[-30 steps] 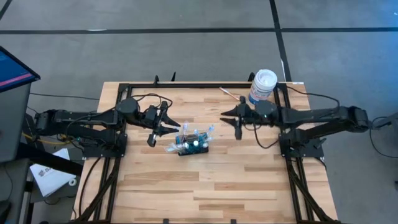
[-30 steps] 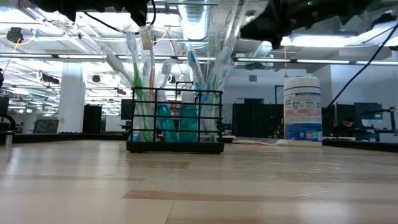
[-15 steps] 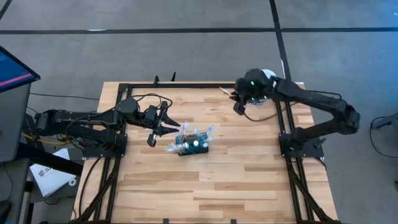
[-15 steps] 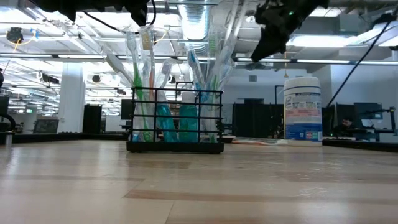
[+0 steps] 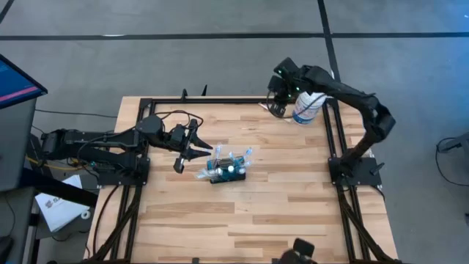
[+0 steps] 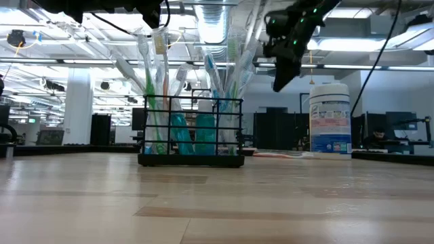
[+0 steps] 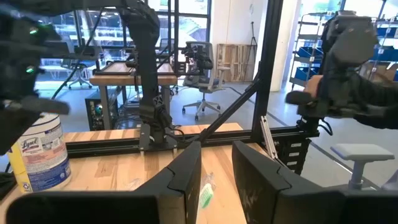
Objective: Pick & Place toothbrushing station
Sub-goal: Put the orange toothbrush into the wire organizer
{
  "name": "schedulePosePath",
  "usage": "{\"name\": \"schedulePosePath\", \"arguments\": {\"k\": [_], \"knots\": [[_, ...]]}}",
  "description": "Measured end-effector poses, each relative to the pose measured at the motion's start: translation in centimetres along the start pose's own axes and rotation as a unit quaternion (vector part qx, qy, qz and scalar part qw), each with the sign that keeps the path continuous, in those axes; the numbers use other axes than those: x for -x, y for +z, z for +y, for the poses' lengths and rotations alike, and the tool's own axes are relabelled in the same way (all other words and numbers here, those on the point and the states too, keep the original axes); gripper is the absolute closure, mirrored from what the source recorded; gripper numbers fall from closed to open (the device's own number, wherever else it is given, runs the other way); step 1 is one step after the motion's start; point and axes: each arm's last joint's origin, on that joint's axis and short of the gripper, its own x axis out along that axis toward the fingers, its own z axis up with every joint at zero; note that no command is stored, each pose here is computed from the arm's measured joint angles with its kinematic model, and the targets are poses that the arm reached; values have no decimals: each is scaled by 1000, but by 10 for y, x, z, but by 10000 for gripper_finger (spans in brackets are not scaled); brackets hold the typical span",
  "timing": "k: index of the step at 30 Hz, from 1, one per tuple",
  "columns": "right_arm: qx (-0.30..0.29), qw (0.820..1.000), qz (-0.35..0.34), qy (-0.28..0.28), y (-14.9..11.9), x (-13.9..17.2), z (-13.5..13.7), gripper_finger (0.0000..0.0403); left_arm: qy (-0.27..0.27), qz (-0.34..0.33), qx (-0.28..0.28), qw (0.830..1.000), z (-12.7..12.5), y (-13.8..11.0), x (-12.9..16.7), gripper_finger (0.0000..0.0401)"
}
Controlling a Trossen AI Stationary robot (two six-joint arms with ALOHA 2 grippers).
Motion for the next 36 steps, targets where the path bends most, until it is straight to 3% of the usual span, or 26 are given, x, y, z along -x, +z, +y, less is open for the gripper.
{"name": "schedulePosePath", "arguments": {"k": [15, 29, 36], "knots": [[-12, 999, 36, 3, -8, -66, -61, 321, 0, -17, -34, 999, 0, 3, 0, 315], [6, 997, 75, 19, -9, -124, -75, 321, 7, -45, -68, 997, 0, 9, 0, 315], [5, 994, 92, 55, -16, -145, -75, 321, 7, -48, -69, 996, 0, 10, 1, 315]]}}
